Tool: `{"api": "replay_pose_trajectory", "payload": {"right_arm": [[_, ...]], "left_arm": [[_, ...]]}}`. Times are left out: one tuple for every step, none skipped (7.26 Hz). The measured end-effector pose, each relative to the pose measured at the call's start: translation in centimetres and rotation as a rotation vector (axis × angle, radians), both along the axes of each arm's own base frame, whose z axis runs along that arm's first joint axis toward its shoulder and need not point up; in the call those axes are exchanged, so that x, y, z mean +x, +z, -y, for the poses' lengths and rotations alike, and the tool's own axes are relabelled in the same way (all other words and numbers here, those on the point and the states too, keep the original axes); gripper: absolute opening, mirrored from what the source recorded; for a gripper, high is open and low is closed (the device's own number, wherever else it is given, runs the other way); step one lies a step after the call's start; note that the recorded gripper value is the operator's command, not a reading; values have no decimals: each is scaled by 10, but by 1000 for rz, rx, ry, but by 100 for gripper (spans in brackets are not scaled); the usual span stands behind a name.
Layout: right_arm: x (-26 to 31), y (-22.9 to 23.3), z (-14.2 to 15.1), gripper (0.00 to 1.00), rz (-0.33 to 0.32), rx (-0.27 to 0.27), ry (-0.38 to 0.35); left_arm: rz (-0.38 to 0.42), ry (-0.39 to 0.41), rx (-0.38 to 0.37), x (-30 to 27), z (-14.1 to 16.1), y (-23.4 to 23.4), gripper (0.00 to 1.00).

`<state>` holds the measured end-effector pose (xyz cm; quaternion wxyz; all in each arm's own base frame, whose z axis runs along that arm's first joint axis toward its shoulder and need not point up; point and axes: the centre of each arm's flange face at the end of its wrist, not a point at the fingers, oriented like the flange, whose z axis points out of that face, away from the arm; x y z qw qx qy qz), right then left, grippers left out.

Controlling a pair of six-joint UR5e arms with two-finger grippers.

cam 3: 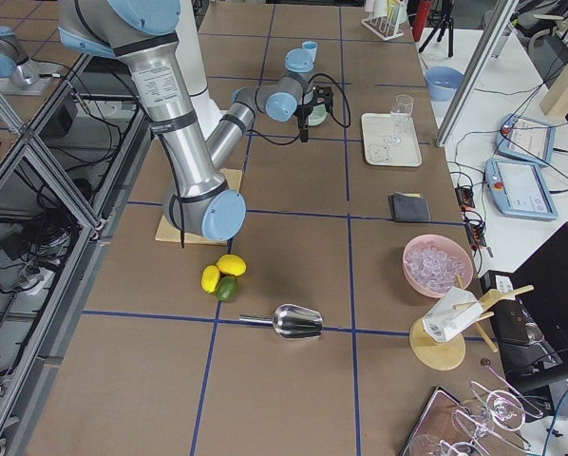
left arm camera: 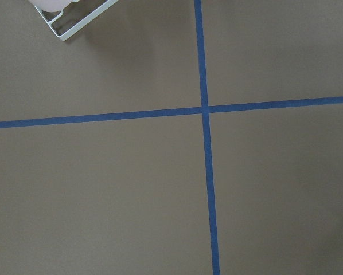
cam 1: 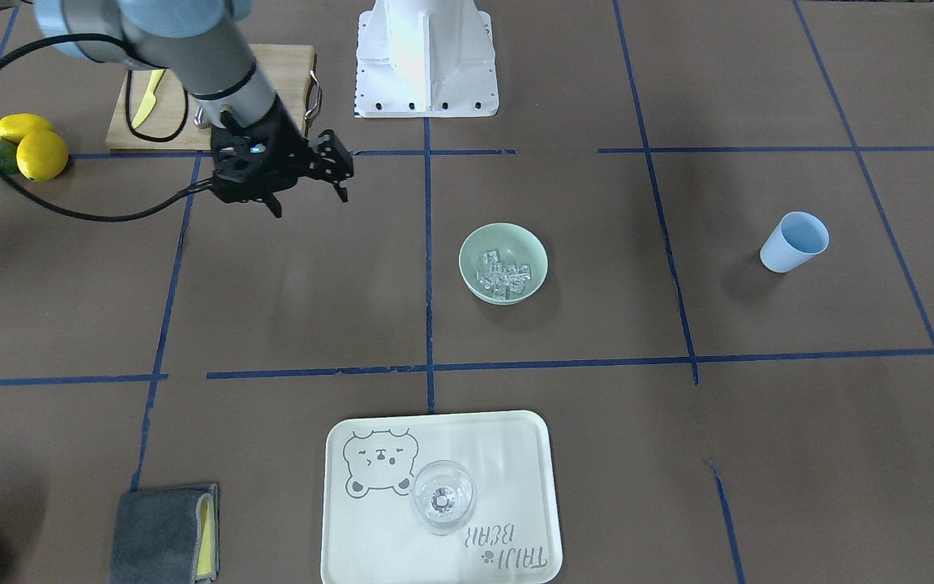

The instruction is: Pour ice into bowl

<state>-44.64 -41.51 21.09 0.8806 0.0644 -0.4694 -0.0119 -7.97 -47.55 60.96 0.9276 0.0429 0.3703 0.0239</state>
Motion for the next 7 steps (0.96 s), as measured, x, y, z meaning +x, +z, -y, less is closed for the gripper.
{"api": "replay_pose_trajectory", "payload": {"right_arm": [[-44, -23, 7, 100, -5, -30, 26], [-83, -44, 17, 100, -17, -63, 56], [-116, -62, 25, 100, -34, -87, 83], [-147, -75, 33, 98, -60, -102, 99], [-172, -79, 35, 96, -88, -110, 107], [-188, -78, 31, 82, -110, -110, 109], [-200, -75, 27, 44, -128, -108, 108]], "left_arm": [[-1, 1, 5, 0, 1, -2, 100], [-1, 2, 8, 0, 2, -3, 100], [-1, 3, 10, 0, 2, -3, 100], [0, 3, 13, 0, 2, -4, 100], [0, 3, 15, 0, 2, -5, 100], [-1, 3, 16, 0, 2, -6, 100], [-1, 3, 16, 0, 2, -6, 100]]}}
